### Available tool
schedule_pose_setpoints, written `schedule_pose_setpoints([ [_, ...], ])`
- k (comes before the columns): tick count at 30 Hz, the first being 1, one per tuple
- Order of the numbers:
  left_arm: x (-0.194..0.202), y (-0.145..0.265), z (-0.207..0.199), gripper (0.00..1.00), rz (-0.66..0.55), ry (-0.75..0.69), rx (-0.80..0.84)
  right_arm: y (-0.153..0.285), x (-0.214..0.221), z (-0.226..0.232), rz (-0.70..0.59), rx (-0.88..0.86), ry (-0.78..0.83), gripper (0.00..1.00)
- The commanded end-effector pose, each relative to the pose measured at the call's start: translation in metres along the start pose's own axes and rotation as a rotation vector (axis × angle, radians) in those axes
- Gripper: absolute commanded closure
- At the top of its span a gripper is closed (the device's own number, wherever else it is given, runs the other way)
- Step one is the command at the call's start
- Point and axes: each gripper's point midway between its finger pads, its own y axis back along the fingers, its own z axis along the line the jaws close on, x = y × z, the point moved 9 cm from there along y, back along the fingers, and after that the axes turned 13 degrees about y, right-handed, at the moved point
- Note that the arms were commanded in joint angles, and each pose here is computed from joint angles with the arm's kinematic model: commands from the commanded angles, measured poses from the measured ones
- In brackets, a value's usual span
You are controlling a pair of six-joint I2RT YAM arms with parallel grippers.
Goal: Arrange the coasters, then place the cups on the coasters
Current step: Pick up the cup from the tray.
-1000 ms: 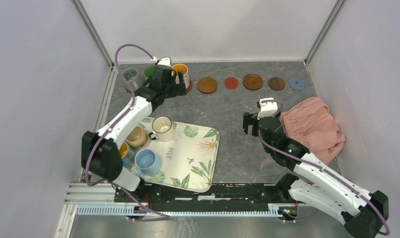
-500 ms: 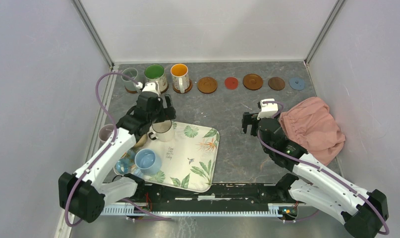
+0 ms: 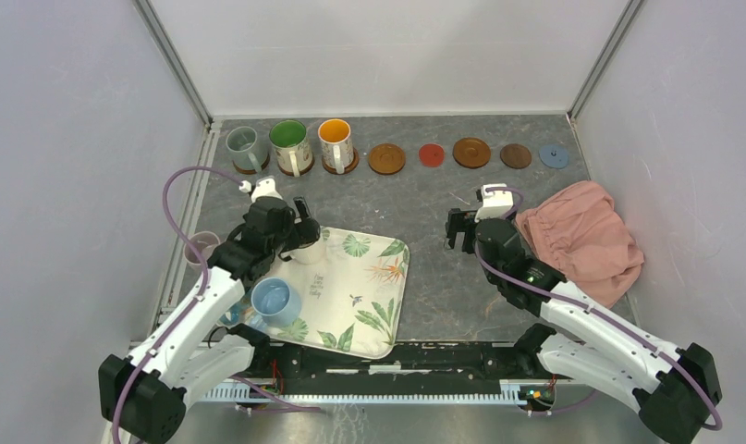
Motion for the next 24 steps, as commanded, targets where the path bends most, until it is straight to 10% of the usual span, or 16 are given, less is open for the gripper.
schedule_pose_setpoints([
  [1,-0.001,-0.002,0.001,0.0,-0.034,0.071,-0.024,-0.002,-0.009,0.003,-0.037,-0.015,-0.041,0.02],
  [24,0.012,-0.017,-0.001,0.0,0.159,0.043,0.077,0.0,-0.006,0.0,-0.041,0.001,-0.024,0.02],
])
